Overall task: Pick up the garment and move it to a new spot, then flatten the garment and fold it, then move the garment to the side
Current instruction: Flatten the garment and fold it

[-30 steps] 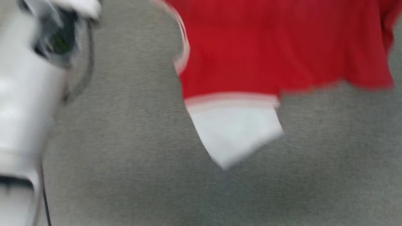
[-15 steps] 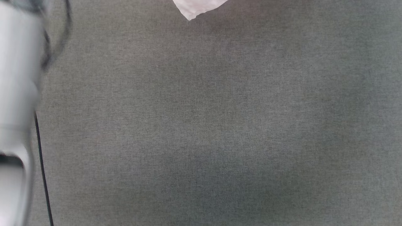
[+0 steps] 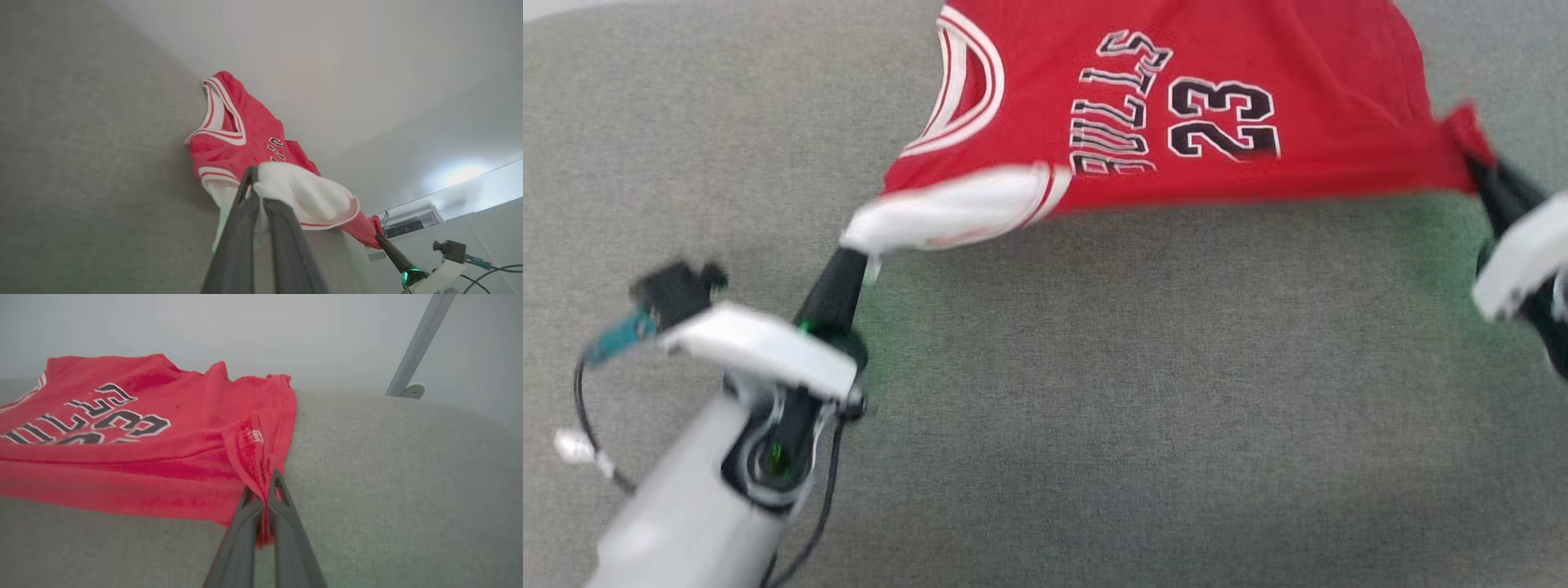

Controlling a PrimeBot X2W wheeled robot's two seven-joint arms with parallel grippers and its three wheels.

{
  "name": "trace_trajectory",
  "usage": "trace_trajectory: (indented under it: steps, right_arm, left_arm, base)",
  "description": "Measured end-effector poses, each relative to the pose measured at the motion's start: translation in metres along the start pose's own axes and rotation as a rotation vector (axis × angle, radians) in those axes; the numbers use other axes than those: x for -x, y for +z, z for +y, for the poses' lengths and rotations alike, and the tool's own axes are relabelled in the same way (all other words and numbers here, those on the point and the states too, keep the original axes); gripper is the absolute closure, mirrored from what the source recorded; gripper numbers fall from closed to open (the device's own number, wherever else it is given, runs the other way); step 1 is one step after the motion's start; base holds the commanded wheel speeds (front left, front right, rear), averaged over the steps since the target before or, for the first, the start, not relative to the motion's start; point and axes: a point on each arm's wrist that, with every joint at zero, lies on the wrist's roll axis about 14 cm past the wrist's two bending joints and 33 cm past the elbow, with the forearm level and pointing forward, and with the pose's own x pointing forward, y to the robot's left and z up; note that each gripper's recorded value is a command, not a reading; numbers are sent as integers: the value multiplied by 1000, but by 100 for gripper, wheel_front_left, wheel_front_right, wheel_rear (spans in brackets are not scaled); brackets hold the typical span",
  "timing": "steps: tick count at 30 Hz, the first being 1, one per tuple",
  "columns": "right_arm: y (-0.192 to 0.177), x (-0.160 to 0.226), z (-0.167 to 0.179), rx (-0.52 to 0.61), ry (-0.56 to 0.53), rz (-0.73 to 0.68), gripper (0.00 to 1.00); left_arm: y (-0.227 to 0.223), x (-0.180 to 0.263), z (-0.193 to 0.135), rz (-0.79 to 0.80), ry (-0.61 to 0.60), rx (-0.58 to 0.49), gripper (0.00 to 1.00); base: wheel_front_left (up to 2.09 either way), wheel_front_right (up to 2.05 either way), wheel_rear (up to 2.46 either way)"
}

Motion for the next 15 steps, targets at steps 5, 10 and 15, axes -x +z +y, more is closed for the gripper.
trace_trajectory:
  steps: [5, 10, 15]
  right_arm:
    - [-35, 33, 4, -22, 34, 56, 100]
    - [-44, 55, 3, -43, 45, 66, 100]
    - [-65, 88, -1, -48, 59, 142, 100]
  left_arm:
    - [-15, 37, 8, 3, 30, 12, 100]
    - [-14, 66, 7, -23, 33, 5, 100]
    - [-26, 102, 5, -4, 30, -14, 100]
  base:
    - [0, 0, 0]
    - [0, 0, 0]
    - [0, 0, 0]
